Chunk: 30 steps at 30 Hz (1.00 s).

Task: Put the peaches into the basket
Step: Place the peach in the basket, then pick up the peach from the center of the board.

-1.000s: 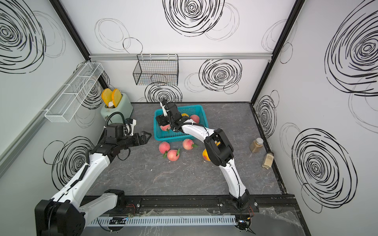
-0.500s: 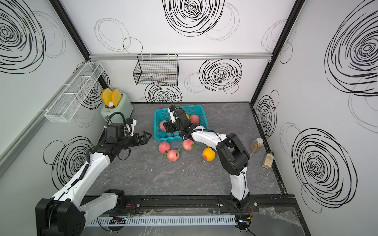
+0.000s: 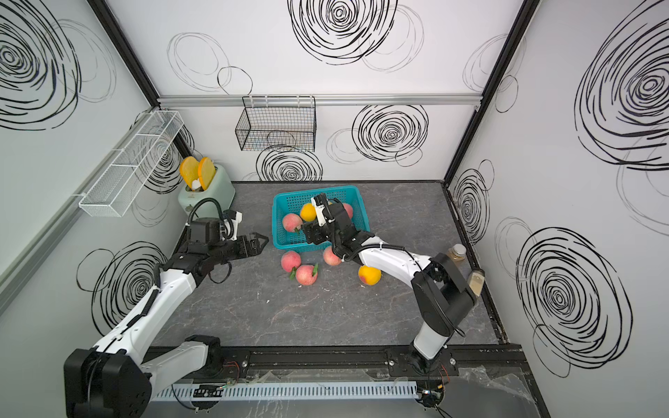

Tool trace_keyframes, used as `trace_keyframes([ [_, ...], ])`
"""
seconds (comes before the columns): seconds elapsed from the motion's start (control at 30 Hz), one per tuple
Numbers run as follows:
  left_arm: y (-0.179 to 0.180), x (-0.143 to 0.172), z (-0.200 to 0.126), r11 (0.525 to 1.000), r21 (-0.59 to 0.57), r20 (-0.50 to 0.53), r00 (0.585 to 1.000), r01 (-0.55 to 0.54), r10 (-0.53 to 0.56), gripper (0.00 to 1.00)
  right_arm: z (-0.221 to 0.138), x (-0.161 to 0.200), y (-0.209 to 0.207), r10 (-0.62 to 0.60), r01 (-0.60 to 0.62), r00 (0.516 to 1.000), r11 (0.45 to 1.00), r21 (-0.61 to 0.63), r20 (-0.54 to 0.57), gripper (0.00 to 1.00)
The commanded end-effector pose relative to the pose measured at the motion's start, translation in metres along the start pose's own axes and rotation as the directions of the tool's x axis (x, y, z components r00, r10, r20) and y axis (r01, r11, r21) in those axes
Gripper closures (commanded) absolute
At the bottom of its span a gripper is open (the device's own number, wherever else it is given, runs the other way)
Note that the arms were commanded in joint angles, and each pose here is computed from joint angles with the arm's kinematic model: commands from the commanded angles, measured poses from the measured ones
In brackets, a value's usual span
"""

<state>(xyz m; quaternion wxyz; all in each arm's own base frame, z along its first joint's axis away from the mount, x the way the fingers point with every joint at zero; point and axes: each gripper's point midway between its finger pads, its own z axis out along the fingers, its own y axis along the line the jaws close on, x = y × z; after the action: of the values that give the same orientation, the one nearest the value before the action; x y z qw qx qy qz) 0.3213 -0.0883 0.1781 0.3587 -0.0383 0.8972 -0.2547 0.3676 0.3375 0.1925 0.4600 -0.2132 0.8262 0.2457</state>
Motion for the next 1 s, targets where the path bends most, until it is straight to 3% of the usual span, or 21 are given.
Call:
trace_keyframes([
  [0.0,0.002,-0.007,0.001,1.000,0.001,0.028,1.000,0.002,-0.002,0.02,-0.018,-0.004,-0.005,-0.009,0.008,0.999,1.000,0.021,0.032,0.18],
  [0.97,0.011,-0.007,0.005,1.000,-0.027,0.017,1.000,0.016,-0.015,0.02,-0.065,0.083,-0.025,0.061,-0.057,0.993,0.997,0.045,-0.101,0.18],
])
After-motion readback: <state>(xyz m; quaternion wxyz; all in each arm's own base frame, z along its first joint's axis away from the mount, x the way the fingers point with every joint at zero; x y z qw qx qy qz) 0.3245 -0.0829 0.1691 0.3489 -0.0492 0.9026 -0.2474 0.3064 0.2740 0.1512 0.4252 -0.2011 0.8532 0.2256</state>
